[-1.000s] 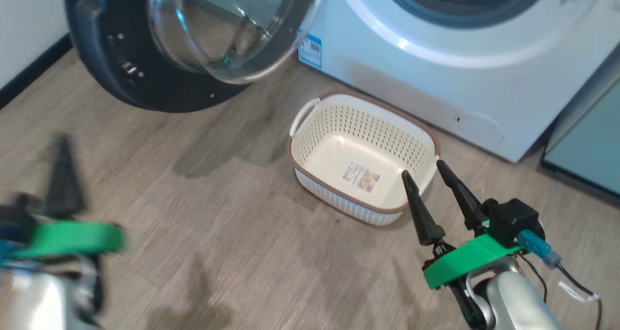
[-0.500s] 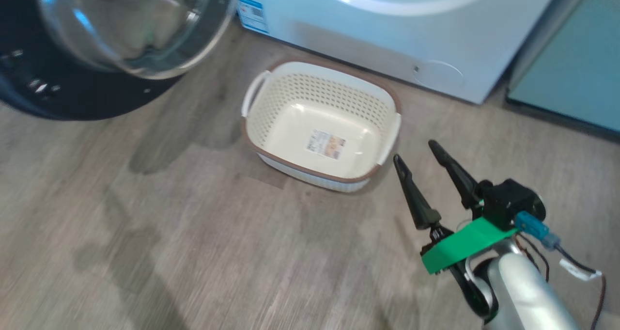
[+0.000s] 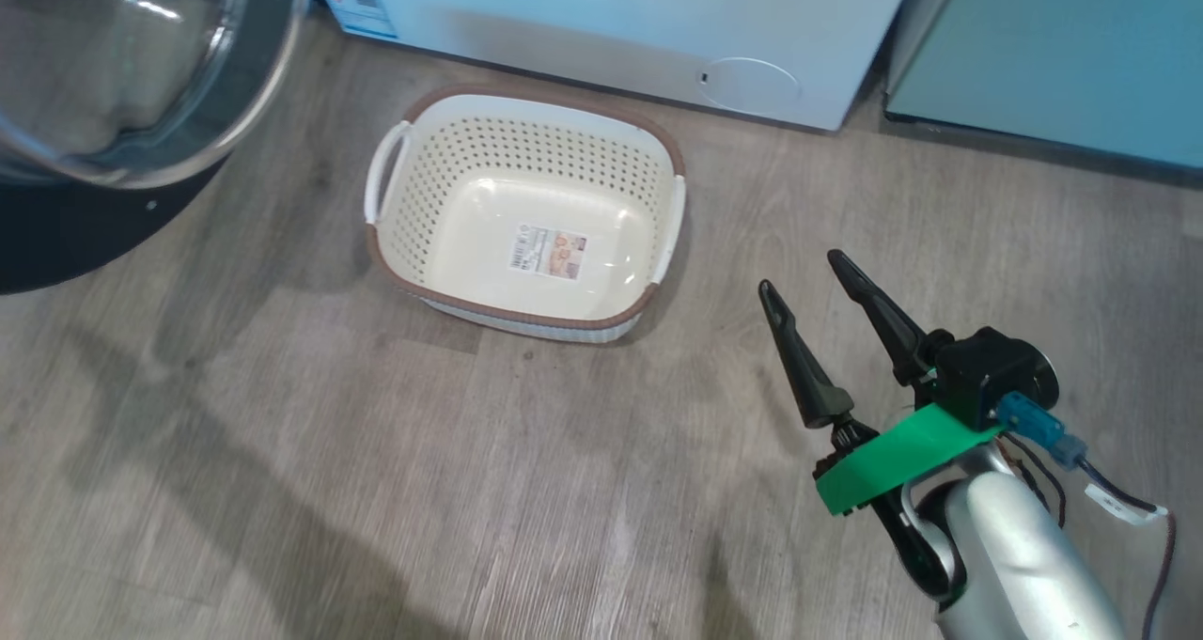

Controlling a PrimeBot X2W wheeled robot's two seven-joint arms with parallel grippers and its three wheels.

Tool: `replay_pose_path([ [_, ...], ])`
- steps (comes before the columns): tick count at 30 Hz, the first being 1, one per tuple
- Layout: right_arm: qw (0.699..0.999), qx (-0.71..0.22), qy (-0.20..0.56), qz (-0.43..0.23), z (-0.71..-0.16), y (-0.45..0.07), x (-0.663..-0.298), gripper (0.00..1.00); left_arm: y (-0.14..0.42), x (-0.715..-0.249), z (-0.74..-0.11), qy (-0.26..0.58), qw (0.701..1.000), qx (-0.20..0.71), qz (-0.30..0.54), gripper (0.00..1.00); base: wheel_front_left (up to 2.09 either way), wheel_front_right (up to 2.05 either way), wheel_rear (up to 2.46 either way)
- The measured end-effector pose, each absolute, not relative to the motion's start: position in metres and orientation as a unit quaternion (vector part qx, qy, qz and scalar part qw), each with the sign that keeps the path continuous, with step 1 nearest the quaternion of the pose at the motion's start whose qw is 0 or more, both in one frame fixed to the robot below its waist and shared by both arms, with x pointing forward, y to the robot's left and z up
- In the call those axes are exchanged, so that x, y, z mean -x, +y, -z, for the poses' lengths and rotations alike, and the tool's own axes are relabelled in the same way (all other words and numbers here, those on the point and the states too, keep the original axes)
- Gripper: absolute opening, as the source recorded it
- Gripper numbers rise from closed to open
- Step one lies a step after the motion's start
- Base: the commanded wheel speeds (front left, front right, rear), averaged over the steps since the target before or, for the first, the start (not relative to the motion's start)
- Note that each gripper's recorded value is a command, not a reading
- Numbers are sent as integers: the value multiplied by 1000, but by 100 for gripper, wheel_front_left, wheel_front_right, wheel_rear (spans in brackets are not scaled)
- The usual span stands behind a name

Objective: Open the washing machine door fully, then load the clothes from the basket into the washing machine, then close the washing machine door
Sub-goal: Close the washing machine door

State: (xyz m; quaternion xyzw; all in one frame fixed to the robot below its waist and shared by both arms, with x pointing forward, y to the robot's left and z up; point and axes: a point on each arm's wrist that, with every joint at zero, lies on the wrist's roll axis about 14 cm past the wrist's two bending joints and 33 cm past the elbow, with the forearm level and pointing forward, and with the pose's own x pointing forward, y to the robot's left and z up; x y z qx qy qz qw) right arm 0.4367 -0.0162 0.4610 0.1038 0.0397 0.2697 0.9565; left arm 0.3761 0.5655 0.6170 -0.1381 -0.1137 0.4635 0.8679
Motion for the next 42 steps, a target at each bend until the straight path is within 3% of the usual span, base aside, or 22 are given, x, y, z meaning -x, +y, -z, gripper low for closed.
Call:
replay_pose_path([
  [13, 960, -102, 38, -257, -461, -25, -437, 100, 540, -400, -549, -50, 815, 385, -431, 0, 0, 0, 0],
  [34, 961, -98, 20, -257, -476, -24, -430, 100, 499, -419, -551, -3, 807, 495, -321, 0, 0, 0, 0],
  [38, 962, -98, 17, -256, -479, -24, -427, 100, 477, -429, -551, -9, 778, 564, -276, 0, 0, 0, 0],
  [42, 961, -101, 11, -256, -483, -22, -425, 100, 445, -447, -560, 9, 771, 602, -208, 0, 0, 0, 0],
])
